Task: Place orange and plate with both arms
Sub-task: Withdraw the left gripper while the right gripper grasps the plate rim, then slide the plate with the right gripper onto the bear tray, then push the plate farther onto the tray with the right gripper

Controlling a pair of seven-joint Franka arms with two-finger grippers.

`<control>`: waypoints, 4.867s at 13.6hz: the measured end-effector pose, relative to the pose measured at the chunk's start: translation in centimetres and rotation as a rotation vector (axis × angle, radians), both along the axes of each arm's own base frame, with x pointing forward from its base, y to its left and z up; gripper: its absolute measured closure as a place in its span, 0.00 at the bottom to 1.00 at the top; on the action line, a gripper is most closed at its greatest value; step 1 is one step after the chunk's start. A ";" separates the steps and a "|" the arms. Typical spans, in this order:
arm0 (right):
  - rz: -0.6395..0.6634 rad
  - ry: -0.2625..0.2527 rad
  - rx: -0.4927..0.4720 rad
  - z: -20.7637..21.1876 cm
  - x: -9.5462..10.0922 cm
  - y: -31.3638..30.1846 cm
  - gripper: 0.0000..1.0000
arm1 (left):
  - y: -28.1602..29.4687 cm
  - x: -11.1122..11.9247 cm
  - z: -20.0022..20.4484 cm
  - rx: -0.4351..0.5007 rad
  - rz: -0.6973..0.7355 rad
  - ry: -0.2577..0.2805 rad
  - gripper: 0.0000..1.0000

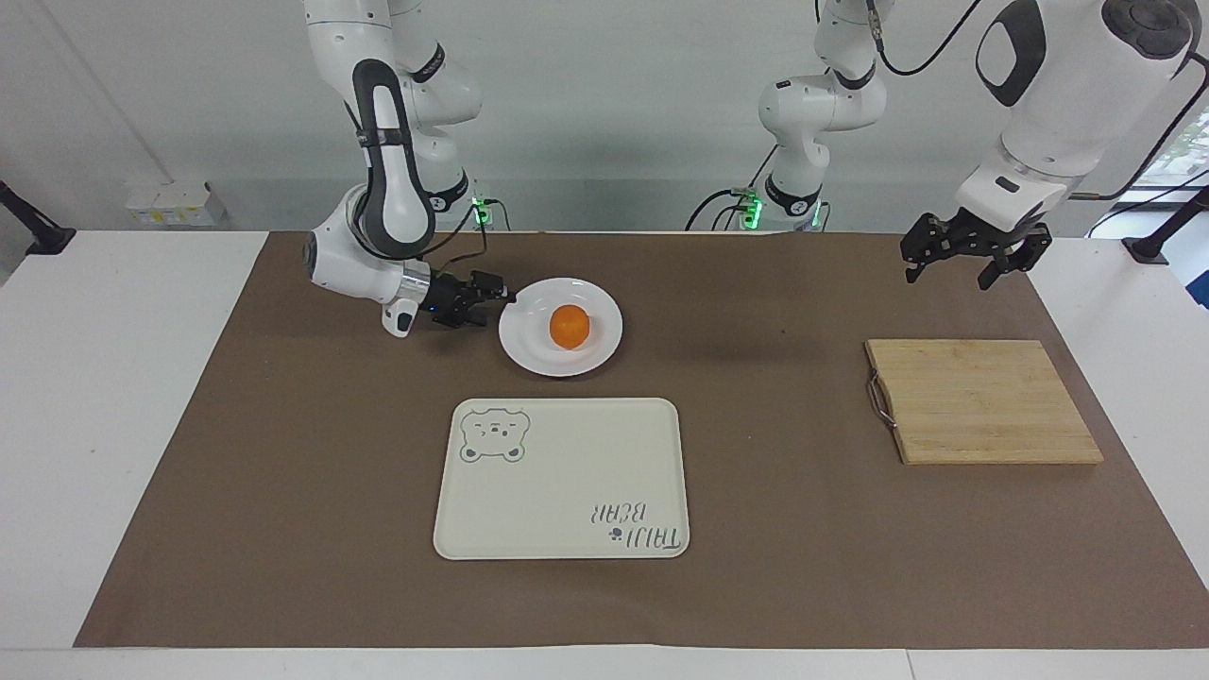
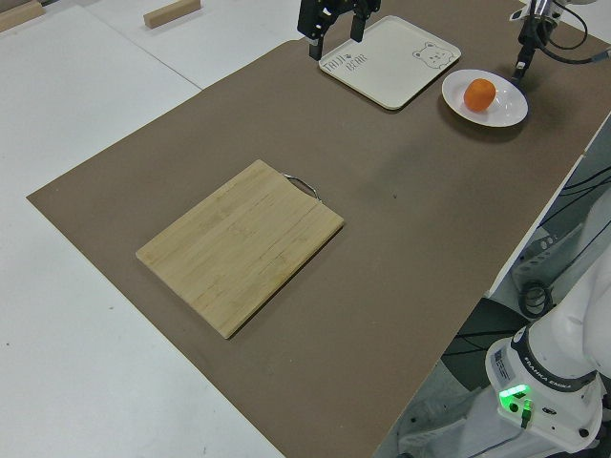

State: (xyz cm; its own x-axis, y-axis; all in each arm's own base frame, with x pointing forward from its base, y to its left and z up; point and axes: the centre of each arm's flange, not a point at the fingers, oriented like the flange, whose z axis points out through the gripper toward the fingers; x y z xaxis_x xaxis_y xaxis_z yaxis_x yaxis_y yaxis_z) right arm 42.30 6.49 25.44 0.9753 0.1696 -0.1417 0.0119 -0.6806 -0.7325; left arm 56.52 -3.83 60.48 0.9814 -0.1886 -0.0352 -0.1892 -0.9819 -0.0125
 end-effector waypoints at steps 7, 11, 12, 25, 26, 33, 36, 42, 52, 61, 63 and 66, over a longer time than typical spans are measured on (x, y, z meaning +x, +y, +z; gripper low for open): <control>-0.011 0.027 -0.004 0.0 -0.2 0.8 0.21 | 0.4 0.1 0.0 -0.001 0.063 -0.005 0.00; -0.032 0.049 -0.011 0.0 -0.2 0.8 0.68 | 0.5 0.0 0.5 -0.046 0.088 -0.007 0.00; -0.033 0.051 -0.012 0.0 -0.2 0.8 0.68 | 0.8 -0.1 0.8 -0.047 0.094 -0.013 0.00; -0.077 0.072 0.058 0.8 -0.2 1.2 0.95 | 1.2 0.0 2.2 -0.043 0.091 0.020 0.00; -0.092 0.089 0.069 0.9 -0.2 1.4 0.95 | 1.2 0.0 2.2 -0.043 0.091 0.020 0.00; -0.134 0.175 0.131 2.3 0.6 1.2 0.95 | 1.4 0.0 2.2 -0.043 0.096 0.020 0.00; -0.152 0.179 0.171 2.8 1.4 1.2 0.95 | 1.5 0.0 2.2 -0.043 0.096 0.020 0.00; -0.164 0.158 0.227 4.2 3.7 1.9 0.95 | 1.5 0.0 2.2 -0.043 0.097 0.020 0.00; -0.227 0.111 0.232 8.1 13.8 0.5 0.95 | 1.5 0.0 2.2 -0.043 0.097 0.020 0.00; -0.293 0.085 0.157 6.2 21.6 3.7 0.95 | 1.5 0.0 2.2 -0.043 0.097 0.020 0.00; -0.293 0.090 0.151 4.9 22.6 3.8 0.95 | 1.5 0.0 2.2 -0.043 0.097 0.020 0.00; -0.294 0.093 0.146 4.1 23.0 3.7 0.95 | 1.5 0.0 2.2 -0.043 0.097 0.020 0.00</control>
State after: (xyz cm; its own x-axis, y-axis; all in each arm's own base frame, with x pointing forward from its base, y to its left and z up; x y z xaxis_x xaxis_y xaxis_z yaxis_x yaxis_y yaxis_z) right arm 65.31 10.20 29.59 0.9696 -0.0915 -0.2271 -0.2404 -0.5329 -0.8113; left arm 56.57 -2.36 62.70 0.9943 -0.0949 -0.0485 -0.0934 -0.9951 0.0323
